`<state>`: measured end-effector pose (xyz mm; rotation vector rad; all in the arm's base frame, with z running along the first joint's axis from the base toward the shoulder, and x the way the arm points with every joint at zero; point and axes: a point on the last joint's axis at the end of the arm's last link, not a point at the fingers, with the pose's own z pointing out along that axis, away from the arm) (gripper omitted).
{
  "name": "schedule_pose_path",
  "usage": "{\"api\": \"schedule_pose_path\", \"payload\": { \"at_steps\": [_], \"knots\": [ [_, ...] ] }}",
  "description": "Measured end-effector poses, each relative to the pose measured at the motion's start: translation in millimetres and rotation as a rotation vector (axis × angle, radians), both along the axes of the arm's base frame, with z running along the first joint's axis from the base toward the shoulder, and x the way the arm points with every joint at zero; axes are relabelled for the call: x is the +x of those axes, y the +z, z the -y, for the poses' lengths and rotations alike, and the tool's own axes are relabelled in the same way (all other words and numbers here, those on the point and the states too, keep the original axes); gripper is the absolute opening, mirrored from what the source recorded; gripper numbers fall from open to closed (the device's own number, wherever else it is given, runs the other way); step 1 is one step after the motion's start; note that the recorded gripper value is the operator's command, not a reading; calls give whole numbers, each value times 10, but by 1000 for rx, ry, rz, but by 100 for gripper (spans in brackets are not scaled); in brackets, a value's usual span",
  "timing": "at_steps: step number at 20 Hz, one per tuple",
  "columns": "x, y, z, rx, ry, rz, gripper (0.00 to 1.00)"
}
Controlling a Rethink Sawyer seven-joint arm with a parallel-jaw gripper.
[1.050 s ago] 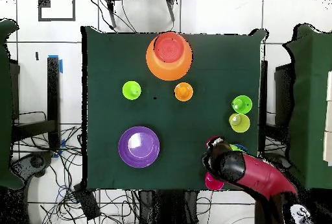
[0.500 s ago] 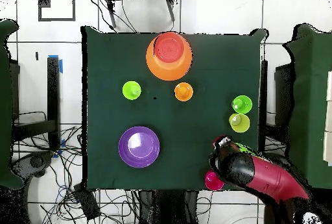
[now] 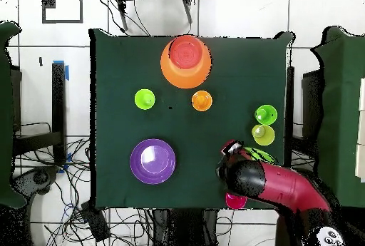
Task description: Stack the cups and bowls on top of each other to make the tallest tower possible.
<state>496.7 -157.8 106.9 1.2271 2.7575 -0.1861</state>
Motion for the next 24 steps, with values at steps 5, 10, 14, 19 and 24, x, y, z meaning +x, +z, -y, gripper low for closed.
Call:
{"api": "schedule_pose_path", "payload": {
  "at_steps": [5,10,14,19,24],
  "knots": [
    [199,100,-270,-7,62,-11,0],
    [503,233,-533,-21,123,-40,0],
    [743,363,-698,-36,159,-54,0],
    [1131,619,-938,-62,205,-65,0],
    [1480,833,-1136,-83,235,-58,0]
  ]
}}
